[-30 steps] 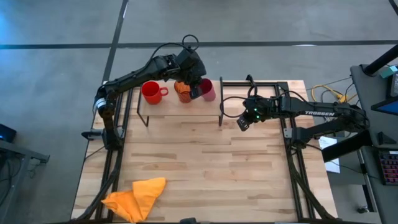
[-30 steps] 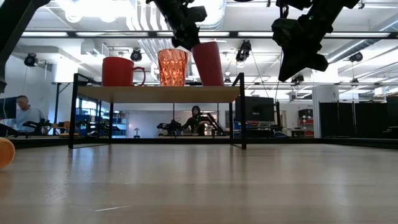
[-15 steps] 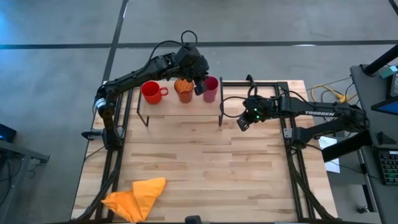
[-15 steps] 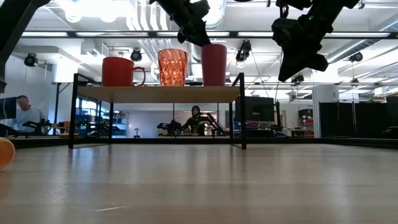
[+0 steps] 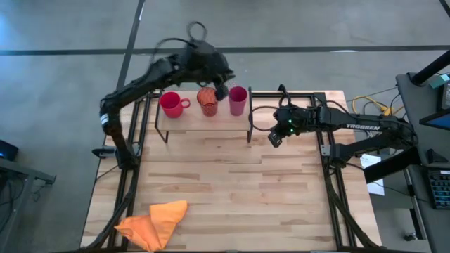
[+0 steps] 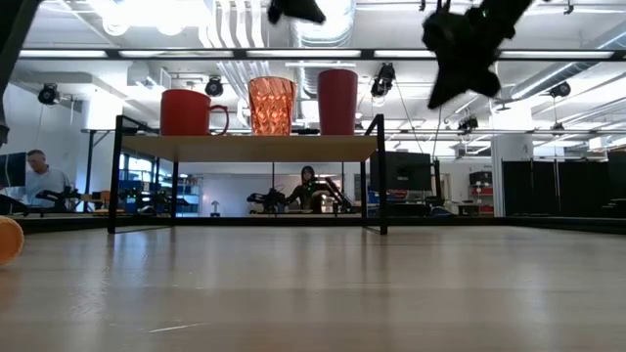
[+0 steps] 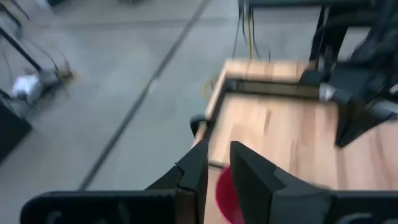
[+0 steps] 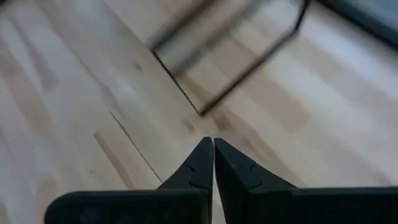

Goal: Stack small to large cups/mugs on shelf
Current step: Return to Home Position

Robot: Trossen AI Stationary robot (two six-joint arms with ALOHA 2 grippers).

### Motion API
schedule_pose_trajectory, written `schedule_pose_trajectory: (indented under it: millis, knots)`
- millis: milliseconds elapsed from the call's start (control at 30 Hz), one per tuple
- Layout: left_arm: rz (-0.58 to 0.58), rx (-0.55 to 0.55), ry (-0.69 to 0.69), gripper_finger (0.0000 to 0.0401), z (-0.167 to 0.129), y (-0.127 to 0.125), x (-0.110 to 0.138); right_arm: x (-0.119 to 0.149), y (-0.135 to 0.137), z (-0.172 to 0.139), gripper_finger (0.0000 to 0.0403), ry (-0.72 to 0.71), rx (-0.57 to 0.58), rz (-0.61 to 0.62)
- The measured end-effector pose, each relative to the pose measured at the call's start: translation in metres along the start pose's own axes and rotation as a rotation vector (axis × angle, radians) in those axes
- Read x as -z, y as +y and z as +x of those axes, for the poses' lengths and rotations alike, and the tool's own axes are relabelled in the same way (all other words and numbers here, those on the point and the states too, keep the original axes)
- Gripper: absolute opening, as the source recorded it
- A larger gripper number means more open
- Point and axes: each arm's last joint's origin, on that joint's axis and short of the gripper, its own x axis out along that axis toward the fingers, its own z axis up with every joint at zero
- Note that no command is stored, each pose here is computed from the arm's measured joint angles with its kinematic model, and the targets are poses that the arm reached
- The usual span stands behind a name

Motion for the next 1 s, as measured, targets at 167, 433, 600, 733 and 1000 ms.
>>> schedule_pose_trajectory:
  millis: [167, 433, 600, 733, 1000]
  knots:
    - [-0.006, -0.018, -0.179, 0.0053, -0.075, 0.001, -0.025, -0.034, 0.013, -0.038, 0.0009, -0.148, -0.069, -0.121]
    - [-0.100, 0.078, -0.218, 0.0006, -0.157, -0.013, -0.021, -0.069, 0.026, -0.107, 0.0009, -0.324, -0.164, -0.256]
    - [-0.136, 0.175, -0.166, 0.0001, -0.189, -0.024, -0.010, -0.069, 0.028, -0.134, 0.0009, -0.307, -0.173, -0.325]
    - [-0.119, 0.243, -0.128, 0.0000, -0.202, -0.035, -0.003, -0.065, 0.028, -0.151, 0.0009, -0.312, -0.193, -0.353]
    - [-0.133, 0.345, -0.051, 0.0000, -0.225, -0.047, 0.010, -0.042, 0.021, -0.187, 0.0009, -0.389, -0.287, -0.381]
